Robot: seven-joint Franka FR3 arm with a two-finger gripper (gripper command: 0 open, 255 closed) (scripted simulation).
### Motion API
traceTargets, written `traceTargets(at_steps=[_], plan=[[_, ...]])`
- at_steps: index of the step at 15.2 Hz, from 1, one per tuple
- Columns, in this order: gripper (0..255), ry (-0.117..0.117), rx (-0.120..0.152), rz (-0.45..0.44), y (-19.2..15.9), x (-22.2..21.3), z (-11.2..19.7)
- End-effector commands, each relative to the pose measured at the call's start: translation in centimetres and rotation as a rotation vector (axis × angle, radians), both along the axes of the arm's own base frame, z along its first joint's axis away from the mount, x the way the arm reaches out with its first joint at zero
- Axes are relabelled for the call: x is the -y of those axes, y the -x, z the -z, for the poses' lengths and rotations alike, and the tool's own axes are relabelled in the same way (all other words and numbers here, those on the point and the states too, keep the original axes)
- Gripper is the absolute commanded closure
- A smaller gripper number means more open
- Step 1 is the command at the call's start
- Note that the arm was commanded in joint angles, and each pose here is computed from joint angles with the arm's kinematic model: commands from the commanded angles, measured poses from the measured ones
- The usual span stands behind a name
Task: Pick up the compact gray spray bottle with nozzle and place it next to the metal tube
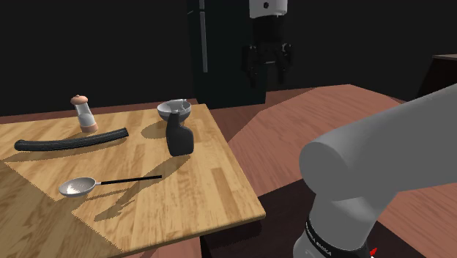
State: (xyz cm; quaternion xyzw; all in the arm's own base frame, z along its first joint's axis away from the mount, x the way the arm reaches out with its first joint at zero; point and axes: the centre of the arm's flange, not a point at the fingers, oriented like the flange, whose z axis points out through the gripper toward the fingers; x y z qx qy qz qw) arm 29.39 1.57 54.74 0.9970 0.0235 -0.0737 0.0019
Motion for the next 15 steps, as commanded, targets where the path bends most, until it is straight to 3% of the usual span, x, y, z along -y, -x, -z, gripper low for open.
traceTargets(at_steps=[1,15], plan=[[0,0.0,0.0,0.0,0.0,0.0,0.0],[0,-0.22,0.246,-0.58,-10.7,1.6,11.9]])
